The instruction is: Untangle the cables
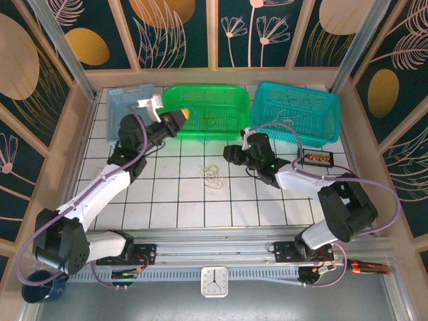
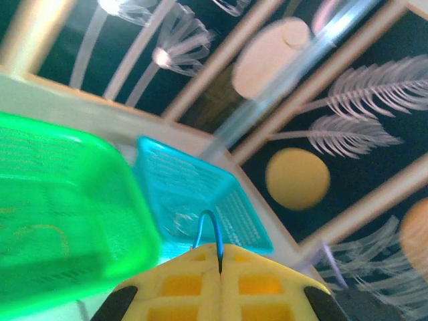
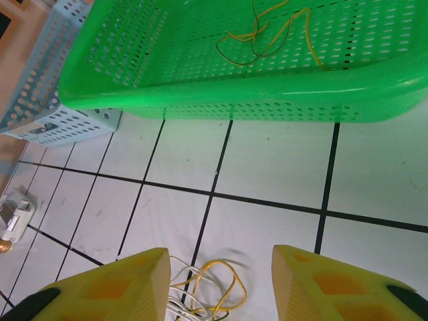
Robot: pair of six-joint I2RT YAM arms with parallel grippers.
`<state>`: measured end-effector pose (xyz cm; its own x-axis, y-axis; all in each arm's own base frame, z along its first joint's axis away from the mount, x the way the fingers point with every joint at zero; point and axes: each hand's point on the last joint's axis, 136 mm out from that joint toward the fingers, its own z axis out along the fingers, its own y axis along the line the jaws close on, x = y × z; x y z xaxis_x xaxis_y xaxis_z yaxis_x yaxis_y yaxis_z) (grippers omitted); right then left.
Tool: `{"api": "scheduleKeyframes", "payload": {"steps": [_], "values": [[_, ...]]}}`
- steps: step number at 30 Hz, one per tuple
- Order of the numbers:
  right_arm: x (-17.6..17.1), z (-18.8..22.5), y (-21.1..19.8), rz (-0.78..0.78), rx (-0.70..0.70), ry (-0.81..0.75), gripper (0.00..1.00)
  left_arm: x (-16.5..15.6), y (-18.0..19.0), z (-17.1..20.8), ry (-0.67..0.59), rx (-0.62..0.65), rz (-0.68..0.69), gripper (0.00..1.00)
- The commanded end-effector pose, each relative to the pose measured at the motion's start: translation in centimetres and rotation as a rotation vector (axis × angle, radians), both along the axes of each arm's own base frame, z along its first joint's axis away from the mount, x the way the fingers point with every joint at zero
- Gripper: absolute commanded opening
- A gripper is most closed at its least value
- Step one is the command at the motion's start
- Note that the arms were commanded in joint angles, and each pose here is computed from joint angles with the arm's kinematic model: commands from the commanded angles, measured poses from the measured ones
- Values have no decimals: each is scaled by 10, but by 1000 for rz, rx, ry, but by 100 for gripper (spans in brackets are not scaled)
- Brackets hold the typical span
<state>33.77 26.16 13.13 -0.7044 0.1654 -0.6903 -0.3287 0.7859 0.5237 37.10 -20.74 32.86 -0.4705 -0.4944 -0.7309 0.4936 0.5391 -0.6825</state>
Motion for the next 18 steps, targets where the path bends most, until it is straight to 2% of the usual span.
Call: {"api": "scheduleKeyframes", "payload": {"steps": [1,6,11,18], "values": [[-9,6,0,5,14,-8,44,30,44,-4,25,71,147,0],[-12,7,-5,-7,16,-13,44,67,100,-15,67,125,308,0],[-16,9,-5,6,17,-13,44,94,156,-33,109,127,462,0],[-27,4,1,51,4,3,44,123,200,-66,178,126,545,0]]}}
